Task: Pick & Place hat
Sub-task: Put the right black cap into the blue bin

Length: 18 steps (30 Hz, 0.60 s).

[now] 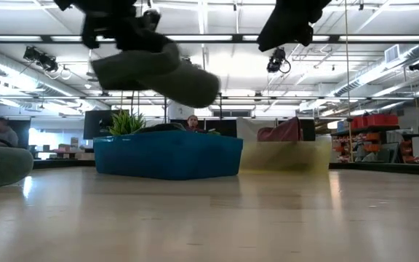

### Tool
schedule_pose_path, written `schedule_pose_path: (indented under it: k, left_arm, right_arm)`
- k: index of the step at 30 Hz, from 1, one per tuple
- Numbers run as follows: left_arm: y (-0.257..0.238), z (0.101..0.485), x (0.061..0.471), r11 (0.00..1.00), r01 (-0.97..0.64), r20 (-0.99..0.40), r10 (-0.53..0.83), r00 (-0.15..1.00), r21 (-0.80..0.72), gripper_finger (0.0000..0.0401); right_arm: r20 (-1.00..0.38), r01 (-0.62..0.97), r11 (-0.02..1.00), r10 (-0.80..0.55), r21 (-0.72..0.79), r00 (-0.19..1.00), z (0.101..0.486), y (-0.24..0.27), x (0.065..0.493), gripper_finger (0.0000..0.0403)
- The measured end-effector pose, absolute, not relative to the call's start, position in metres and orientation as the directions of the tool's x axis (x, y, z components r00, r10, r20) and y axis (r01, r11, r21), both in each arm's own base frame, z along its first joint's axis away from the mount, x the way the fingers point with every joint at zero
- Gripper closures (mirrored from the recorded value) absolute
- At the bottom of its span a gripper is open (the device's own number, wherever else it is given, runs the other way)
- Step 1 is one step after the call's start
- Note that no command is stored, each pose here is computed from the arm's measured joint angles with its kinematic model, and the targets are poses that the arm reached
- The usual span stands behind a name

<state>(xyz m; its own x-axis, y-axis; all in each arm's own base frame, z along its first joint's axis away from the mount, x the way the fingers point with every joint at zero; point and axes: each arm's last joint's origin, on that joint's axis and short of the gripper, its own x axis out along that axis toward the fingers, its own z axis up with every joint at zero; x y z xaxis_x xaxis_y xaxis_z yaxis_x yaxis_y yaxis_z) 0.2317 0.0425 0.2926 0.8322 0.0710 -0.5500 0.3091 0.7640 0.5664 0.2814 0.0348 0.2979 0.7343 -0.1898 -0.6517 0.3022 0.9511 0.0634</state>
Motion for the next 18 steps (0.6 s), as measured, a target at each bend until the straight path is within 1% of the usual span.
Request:
schedule_pose_path:
  k: [2, 4, 7, 9, 11, 15, 18]
  left_arm:
    - [0.053, 0.292, 0.221, 0.760, 0.351, -0.578, 0.041, 0.815, 0.547, 0.0378]
    - [0.062, 0.290, 0.216, 0.741, 0.415, -0.589, -0.033, 0.807, 0.528, 0.0378]
    - [0.074, 0.284, 0.215, 0.644, 0.527, -0.587, -0.146, 0.796, 0.554, 0.0379]
    - [0.084, 0.277, 0.218, 0.587, 0.561, -0.603, -0.149, 0.784, 0.584, 0.0379]
    - [0.094, 0.270, 0.222, 0.559, 0.566, -0.612, -0.127, 0.781, 0.606, 0.0379]
    - [0.115, 0.254, 0.234, 0.587, 0.552, -0.623, -0.100, 0.776, 0.593, 0.0377]
    - [0.126, 0.242, 0.243, 0.598, 0.550, -0.609, -0.127, 0.783, 0.583, 0.0375]
  right_arm:
    - [-0.656, 0.302, 0.951, -0.190, 0.060, 0.730, 0.296, 0.035, 0.283, 0.0303]
    - [-0.659, 0.301, 0.952, -0.190, 0.057, 0.727, 0.294, 0.035, 0.285, 0.0303]
    - [-0.667, 0.300, 0.953, -0.190, 0.052, 0.720, 0.292, 0.035, 0.286, 0.0303]
    - [-0.662, 0.296, 0.954, -0.190, 0.051, 0.725, 0.293, 0.035, 0.286, 0.0303]
    - [-0.667, 0.287, 0.957, -0.191, 0.035, 0.720, 0.292, 0.035, 0.286, 0.0303]
    - [-0.666, 0.256, 0.967, -0.192, -0.001, 0.721, 0.292, 0.035, 0.287, 0.0303]
    - [-0.664, 0.251, 0.968, -0.194, -0.009, 0.722, 0.292, 0.035, 0.287, 0.0302]
